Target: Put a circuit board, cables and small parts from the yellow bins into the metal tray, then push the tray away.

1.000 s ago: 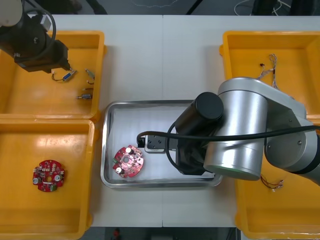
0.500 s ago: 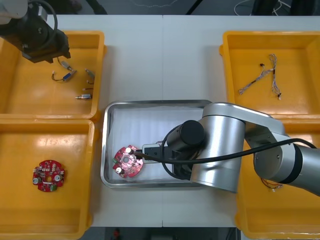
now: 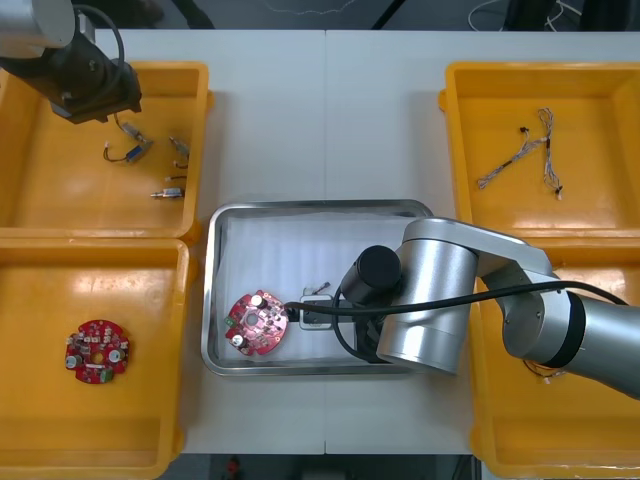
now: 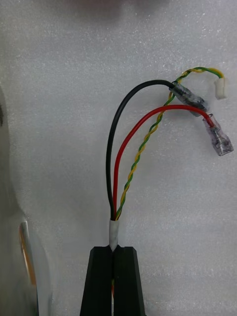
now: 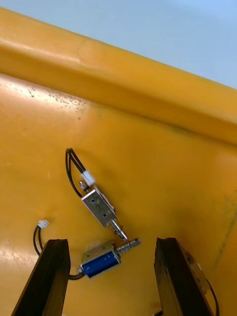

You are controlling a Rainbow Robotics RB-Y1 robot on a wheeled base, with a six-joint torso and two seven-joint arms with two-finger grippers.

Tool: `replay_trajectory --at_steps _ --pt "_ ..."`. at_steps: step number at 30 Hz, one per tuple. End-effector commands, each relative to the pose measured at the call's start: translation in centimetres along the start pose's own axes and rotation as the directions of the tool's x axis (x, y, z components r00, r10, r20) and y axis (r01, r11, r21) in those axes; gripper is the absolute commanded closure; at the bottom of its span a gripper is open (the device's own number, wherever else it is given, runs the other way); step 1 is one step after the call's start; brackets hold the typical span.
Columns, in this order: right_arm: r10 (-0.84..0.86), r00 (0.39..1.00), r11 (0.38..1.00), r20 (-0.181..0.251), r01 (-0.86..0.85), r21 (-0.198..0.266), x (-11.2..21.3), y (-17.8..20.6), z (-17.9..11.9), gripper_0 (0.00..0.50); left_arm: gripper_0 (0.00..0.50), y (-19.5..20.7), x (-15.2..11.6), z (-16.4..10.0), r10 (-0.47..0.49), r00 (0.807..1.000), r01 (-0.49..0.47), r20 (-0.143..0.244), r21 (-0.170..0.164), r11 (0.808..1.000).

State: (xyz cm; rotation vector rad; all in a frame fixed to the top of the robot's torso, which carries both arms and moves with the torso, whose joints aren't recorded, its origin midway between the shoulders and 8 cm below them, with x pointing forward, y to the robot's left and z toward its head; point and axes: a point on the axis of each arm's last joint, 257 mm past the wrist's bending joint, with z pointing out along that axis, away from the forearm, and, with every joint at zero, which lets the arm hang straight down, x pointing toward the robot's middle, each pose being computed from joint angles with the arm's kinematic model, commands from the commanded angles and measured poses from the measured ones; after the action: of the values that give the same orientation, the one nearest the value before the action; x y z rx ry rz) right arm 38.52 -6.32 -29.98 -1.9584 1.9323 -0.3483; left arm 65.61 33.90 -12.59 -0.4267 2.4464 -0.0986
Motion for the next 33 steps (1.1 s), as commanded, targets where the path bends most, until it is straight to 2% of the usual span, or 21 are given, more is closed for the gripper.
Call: replay_trajectory --at_steps 1,2,3,4,8,10,14,19,23,31,33 --pt "-0.008 1.0 1.0 0.013 0.008 -0.009 -0.5 1.0 -0.3 0.26 0.0 -3.1 -3.0 -1.1 0.086 0.993 -0.087 0.075 0.011 0.996" --pt "-0.007 1.0 1.0 0.016 0.007 -0.004 -0.6 0.9 -0.4 0.186 0.0 -3.0 -3.0 -0.9 0.088 0.993 -0.089 0.078 0.009 0.996" --pt "-0.004 1.0 1.0 0.017 0.004 0.003 -0.6 0.7 -0.6 0.186 0.0 -2.8 -3.1 -0.8 0.091 0.992 -0.092 0.082 0.0 0.996" --pt "-0.003 1.0 1.0 0.019 0.002 0.007 -0.7 0.5 -0.8 0.055 0.0 -2.8 -3.1 -0.7 0.096 0.992 -0.096 0.084 -0.004 0.995" --pt "0.008 1.0 1.0 0.018 -0.008 0.013 -0.6 0.2 -1.1 0.031 0.0 -2.7 -3.1 -0.1 0.092 0.991 -0.092 0.095 -0.007 0.996" --pt "0.012 1.0 1.0 0.008 -0.012 0.016 -0.4 0.0 -1.3 0.0 0.0 -2.8 -3.1 0.3 0.091 0.991 -0.091 0.103 -0.004 0.996" --pt "0.022 1.0 1.0 0.0 -0.021 0.023 -0.1 -0.4 -1.9 0.0 0.0 -2.7 -2.9 1.1 0.094 0.989 -0.094 0.11 -0.008 0.996" --pt "0.043 0.999 0.998 0.006 -0.043 0.046 -0.3 -1.6 -3.6 0.0 0.0 -2.3 -2.4 1.8 0.115 0.988 -0.112 0.104 -0.031 0.993" --pt "0.077 0.997 0.996 -0.015 -0.076 0.056 0.3 -2.4 -5.3 0.0 0.0 -2.0 -2.0 2.5 0.112 0.988 -0.109 0.104 -0.032 0.993" --pt "0.201 0.977 0.98 -0.072 -0.201 0.004 3.3 -3.7 -8.4 0.0 0.0 -1.7 -1.3 3.3 0.105 0.99 -0.103 0.092 -0.034 0.994" --pt "0.233 0.971 0.972 -0.057 -0.233 0.002 3.5 -4.4 -9.2 0.0 0.0 -1.7 -1.2 3.5 0.102 0.991 -0.1 0.09 -0.031 0.994"
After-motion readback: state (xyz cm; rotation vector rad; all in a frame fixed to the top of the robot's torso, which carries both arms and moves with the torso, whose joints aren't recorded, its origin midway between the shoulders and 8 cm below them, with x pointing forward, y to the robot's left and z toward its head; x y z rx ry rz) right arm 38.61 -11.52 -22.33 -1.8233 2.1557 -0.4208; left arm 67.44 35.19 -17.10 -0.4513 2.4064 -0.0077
